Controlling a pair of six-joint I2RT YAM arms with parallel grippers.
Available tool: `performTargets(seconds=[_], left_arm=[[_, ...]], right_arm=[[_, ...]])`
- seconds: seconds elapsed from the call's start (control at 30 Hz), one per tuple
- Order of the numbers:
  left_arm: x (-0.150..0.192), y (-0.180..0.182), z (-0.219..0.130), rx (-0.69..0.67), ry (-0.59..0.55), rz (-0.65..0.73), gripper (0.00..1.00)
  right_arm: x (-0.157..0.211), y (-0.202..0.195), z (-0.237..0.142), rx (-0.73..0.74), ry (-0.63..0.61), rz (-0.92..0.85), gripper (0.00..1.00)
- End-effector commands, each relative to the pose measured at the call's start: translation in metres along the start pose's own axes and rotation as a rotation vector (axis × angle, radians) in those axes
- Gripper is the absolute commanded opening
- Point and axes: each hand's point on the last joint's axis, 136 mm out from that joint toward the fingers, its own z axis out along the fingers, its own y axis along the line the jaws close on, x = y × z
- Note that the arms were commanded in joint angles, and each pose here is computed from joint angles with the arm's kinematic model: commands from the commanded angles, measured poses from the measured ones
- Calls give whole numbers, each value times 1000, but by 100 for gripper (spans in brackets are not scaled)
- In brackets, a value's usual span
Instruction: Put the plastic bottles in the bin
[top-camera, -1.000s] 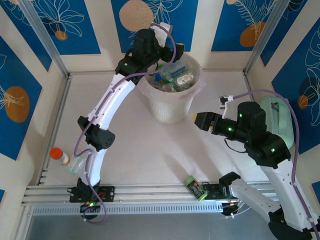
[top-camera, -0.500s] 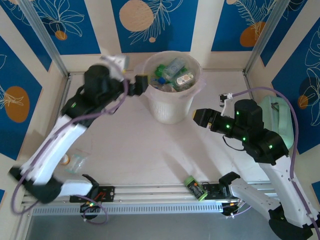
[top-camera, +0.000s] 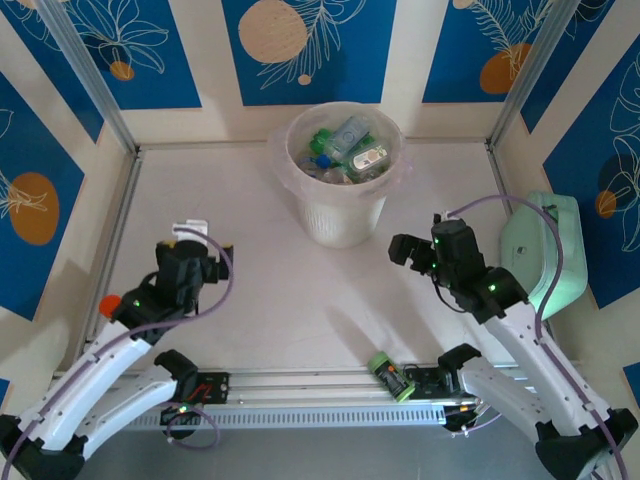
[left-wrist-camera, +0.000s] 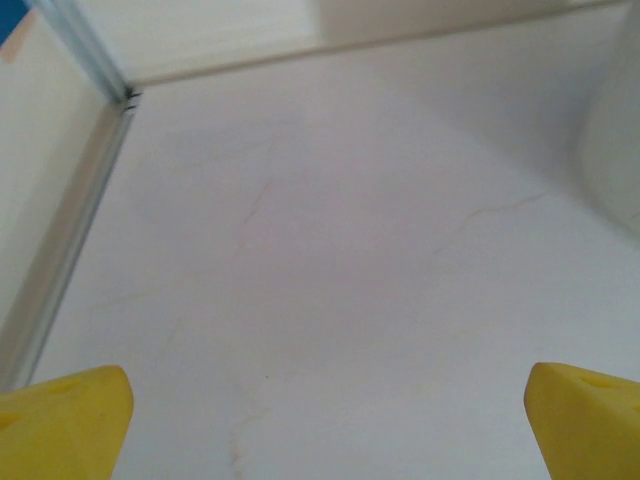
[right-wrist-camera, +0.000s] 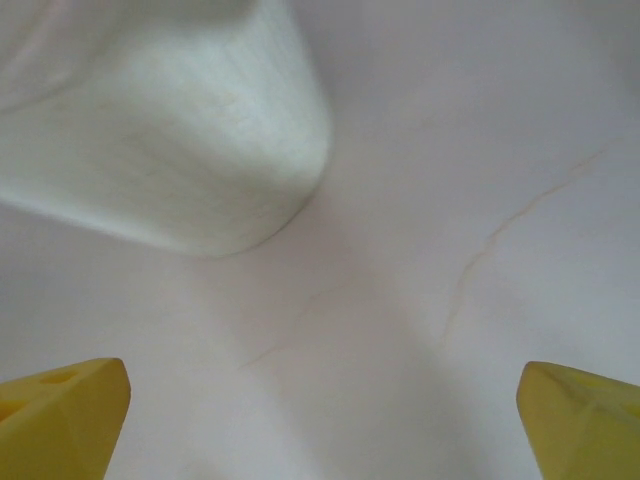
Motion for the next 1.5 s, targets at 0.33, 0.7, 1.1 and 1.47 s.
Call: performTargets(seconds=[0.33, 0.7, 1.1, 1.47], left_arm=[[3, 35, 80, -283, -139, 5, 100], [28, 27, 166, -256, -108, 48, 100], [42, 19, 186, -30, -222, -75, 100], [43, 7, 184, 6, -188, -27, 100]], right_arm=[[-18, -151, 57, 560, -242, 140, 99], [-36, -146, 142, 460, -214, -8, 99], [-44, -73, 176, -63, -409, -221, 99], [-38, -73, 183, -4, -345, -251, 99]])
